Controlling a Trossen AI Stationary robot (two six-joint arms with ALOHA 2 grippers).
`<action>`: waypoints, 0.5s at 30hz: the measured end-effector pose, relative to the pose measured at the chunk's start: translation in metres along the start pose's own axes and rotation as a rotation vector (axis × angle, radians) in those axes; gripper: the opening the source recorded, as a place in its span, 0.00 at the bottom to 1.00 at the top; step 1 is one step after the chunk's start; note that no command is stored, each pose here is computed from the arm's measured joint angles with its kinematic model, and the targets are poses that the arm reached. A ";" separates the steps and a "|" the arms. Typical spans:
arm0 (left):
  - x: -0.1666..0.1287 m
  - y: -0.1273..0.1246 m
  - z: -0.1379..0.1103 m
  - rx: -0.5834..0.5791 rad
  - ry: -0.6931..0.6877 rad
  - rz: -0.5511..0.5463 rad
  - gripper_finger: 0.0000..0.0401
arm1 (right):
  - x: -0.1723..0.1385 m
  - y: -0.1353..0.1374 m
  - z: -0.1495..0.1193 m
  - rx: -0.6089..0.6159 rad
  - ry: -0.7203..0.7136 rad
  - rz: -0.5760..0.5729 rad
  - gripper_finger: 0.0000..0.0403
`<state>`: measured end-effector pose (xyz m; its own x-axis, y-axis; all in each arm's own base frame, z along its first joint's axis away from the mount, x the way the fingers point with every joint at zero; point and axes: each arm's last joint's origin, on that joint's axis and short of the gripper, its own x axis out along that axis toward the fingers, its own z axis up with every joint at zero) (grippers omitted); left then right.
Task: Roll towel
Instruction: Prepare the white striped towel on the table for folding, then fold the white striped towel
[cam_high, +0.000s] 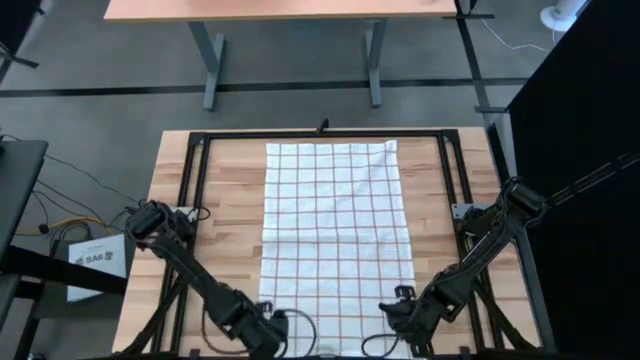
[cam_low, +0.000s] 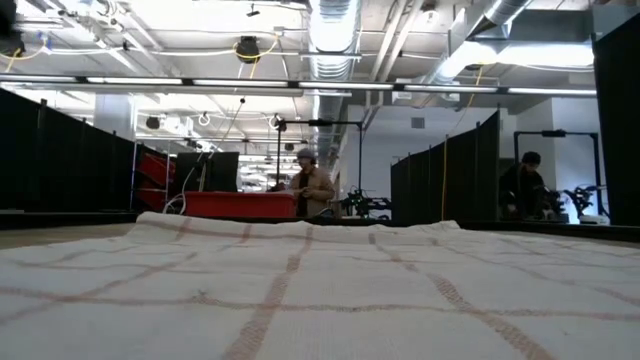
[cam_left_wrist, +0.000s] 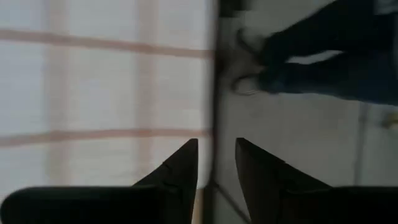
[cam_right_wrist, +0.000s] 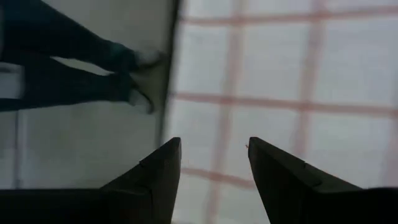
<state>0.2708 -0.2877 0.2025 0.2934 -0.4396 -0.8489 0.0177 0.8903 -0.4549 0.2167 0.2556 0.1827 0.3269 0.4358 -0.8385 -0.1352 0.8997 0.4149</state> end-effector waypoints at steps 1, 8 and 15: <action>0.001 -0.001 -0.002 -0.004 0.000 0.006 0.23 | 0.002 0.001 -0.001 0.002 0.002 0.006 0.45; 0.007 -0.010 -0.017 -0.034 0.000 0.048 0.23 | 0.018 0.008 -0.008 0.022 0.037 0.024 0.50; 0.027 -0.012 -0.027 -0.029 -0.001 0.090 0.23 | 0.032 0.017 -0.007 0.024 0.067 0.038 0.51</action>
<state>0.2530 -0.3137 0.1777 0.2932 -0.3576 -0.8866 -0.0368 0.9225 -0.3842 0.2180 0.2846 0.1602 0.2584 0.4712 -0.8433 -0.1238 0.8819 0.4549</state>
